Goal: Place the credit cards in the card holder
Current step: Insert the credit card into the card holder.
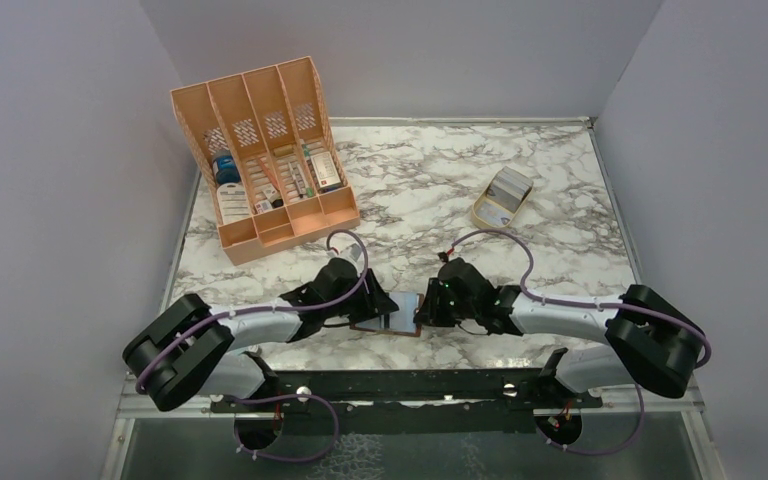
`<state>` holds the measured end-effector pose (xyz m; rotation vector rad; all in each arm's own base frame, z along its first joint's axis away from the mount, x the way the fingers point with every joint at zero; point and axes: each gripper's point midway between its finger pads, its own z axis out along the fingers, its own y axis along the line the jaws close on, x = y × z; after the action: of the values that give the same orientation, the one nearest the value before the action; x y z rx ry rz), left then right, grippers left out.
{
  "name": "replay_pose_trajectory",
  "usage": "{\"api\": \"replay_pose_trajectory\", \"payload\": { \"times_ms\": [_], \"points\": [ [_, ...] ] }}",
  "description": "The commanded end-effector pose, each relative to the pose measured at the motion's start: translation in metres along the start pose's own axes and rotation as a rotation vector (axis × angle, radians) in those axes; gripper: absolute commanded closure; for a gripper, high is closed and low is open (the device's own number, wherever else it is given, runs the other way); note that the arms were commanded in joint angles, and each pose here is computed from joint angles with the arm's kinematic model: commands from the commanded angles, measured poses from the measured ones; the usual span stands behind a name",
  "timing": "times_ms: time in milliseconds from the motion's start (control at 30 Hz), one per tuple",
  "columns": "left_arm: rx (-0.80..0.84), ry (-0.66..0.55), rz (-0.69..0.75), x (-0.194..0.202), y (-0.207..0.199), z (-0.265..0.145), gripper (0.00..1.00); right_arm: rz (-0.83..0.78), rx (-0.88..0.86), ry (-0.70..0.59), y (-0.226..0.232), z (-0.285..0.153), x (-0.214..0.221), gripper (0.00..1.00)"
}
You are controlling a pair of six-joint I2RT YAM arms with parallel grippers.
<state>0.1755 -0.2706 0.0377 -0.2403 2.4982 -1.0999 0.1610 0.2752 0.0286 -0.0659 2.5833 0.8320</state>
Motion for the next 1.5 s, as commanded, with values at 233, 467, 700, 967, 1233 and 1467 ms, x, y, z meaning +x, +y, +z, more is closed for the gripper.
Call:
{"api": "replay_pose_trajectory", "payload": {
  "times_ms": [233,467,700,967,1233,1467],
  "points": [
    [-0.005,0.055,0.093,0.012,-0.009,0.012,0.53,-0.025,0.027,-0.042,-0.008,0.004,-0.004,0.84],
    [-0.033,0.008,0.07,0.006,-0.003,0.006,0.5,-0.046,0.074,-0.099,-0.015,-0.007,-0.015,0.84],
    [-0.039,-0.012,0.056,0.0,-0.008,0.003,0.46,-0.049,0.068,-0.097,-0.017,-0.006,-0.013,0.85],
    [-0.081,-0.04,0.052,-0.005,-0.002,0.002,0.36,-0.058,0.056,-0.11,-0.011,-0.008,-0.019,0.85],
    [-0.053,-0.087,0.052,-0.014,-0.011,-0.003,0.33,-0.065,0.046,-0.133,-0.001,-0.013,-0.029,0.85],
    [-0.052,-0.117,0.049,-0.02,-0.014,-0.011,0.31,-0.068,0.01,-0.156,0.016,-0.018,-0.041,0.77]
  ]
}}
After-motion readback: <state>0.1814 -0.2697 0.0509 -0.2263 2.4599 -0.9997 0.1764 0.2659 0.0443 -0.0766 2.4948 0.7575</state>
